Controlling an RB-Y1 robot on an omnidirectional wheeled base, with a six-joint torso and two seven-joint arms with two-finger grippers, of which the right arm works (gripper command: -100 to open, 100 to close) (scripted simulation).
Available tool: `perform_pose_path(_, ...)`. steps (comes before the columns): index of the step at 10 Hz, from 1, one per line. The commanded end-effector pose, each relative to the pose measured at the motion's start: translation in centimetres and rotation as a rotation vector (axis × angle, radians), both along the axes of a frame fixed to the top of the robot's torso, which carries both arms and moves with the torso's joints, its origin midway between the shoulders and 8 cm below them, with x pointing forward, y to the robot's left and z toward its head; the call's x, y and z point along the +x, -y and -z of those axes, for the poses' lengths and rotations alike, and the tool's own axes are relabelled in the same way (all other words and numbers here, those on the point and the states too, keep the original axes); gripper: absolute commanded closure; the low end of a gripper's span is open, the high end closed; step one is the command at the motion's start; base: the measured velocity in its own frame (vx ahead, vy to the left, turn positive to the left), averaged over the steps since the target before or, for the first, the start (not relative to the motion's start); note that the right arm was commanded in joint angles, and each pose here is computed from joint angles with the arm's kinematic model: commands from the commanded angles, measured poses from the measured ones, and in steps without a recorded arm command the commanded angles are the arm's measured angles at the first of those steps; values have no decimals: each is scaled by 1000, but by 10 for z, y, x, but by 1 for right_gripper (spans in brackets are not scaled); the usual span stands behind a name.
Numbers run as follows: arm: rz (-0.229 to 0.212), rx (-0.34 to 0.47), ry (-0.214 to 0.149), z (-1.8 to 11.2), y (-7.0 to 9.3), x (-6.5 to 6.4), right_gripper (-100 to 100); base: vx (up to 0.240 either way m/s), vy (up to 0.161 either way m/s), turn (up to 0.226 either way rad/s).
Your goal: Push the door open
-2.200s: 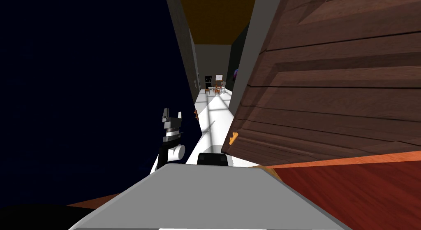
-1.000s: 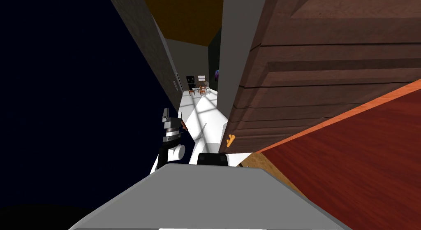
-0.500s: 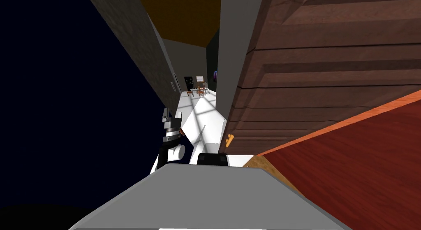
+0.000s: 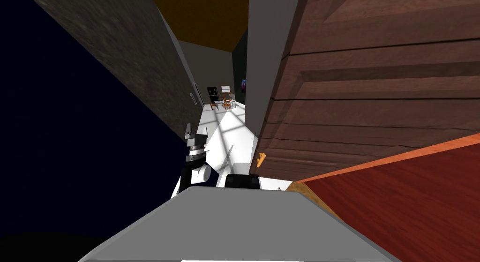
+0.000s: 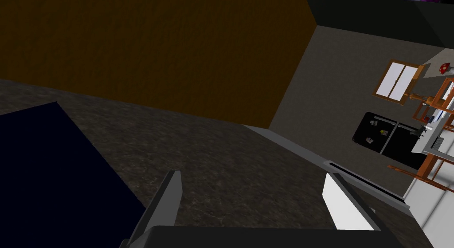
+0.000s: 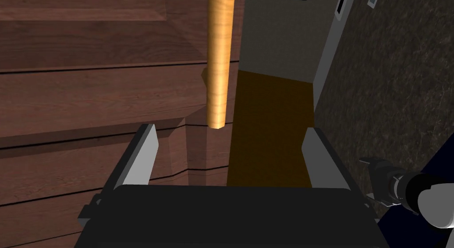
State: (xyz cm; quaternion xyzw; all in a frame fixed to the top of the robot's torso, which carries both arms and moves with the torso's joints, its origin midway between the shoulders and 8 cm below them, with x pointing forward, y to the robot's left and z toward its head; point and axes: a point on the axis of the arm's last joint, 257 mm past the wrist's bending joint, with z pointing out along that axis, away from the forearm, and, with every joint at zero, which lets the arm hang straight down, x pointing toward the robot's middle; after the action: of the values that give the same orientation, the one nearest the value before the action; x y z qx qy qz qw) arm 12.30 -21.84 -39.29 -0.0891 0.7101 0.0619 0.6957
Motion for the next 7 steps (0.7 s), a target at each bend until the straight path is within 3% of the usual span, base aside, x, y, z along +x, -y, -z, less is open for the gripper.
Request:
perform_pose_path(1, 9, 17, 6, -1, -12, 4, -100, 214, -10, -47)
perform_pose_path(2, 6, 11, 4, -1, -8, 3, -100, 88, -5, -6)
perform_pose_path(3, 6, 11, 4, -1, -8, 3, 100, -10, 3, 7)
perform_pose_path(7, 6, 11, 4, -1, -8, 3, 100, -24, 0, 0)
